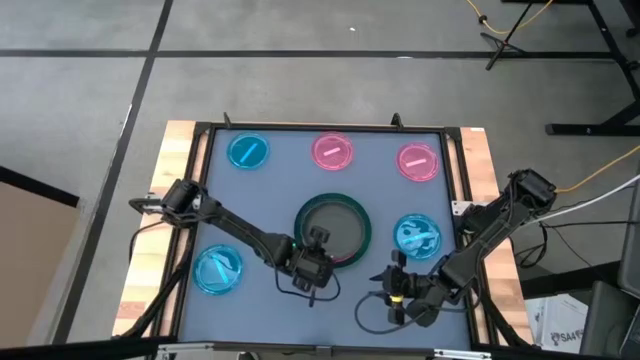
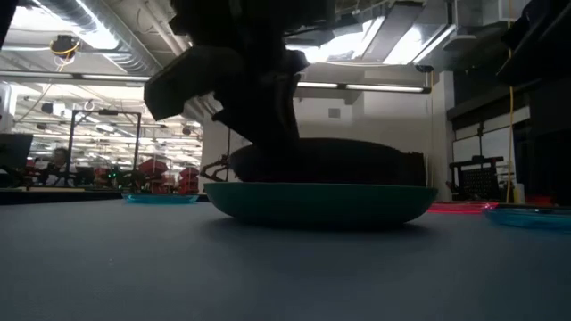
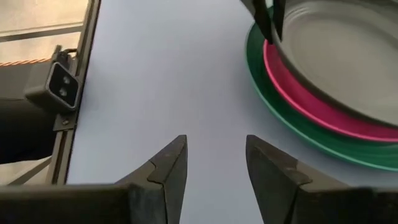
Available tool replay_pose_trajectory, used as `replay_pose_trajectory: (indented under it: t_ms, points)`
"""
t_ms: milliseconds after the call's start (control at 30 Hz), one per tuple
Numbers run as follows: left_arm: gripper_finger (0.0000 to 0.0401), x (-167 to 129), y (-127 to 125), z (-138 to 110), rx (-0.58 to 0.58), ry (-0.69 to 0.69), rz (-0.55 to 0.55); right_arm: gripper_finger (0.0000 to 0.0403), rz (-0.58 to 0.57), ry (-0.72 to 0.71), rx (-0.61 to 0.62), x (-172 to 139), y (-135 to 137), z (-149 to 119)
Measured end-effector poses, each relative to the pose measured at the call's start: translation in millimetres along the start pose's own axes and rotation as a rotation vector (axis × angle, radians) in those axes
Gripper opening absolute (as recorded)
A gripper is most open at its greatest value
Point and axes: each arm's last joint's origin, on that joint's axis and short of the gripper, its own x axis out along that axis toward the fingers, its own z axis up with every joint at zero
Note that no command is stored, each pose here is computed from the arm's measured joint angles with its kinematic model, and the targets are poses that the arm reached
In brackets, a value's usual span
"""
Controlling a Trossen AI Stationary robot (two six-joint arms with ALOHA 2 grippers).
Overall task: Stack plastic plates
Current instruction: Stack the black plate on top of the pink plate, then stack the right blue plate on top of the black plate
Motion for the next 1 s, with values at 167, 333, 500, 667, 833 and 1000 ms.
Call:
replay_pose_trajectory:
  t_ms: [167,333,500,667,833,1000]
  points:
    - [0.0016,3,5,1,-0.021,-0.015,-0.037,0.0154,-0.007,-0.006,0.0,0,0,0]
    - [0.0016,5,10,0,-0.042,-0.01,-0.034,0.0154,-0.006,-0.006,0.001,0,0,0]
    - [0.0017,6,13,0,-0.059,-0.006,-0.031,0.0154,-0.005,-0.006,0.0,0,0,0]
    - [0.005,6,12,0,-0.064,-0.006,-0.031,0.0154,-0.004,-0.003,0.0,0,0,0]
    - [0.0095,5,10,0,-0.062,-0.008,-0.033,0.0154,-0.011,0.003,-0.007,0,-1,-1]
    - [0.011,-6,1,2,-0.082,-0.021,-0.052,0.0154,-0.018,0.045,-0.029,-1,-3,-4]
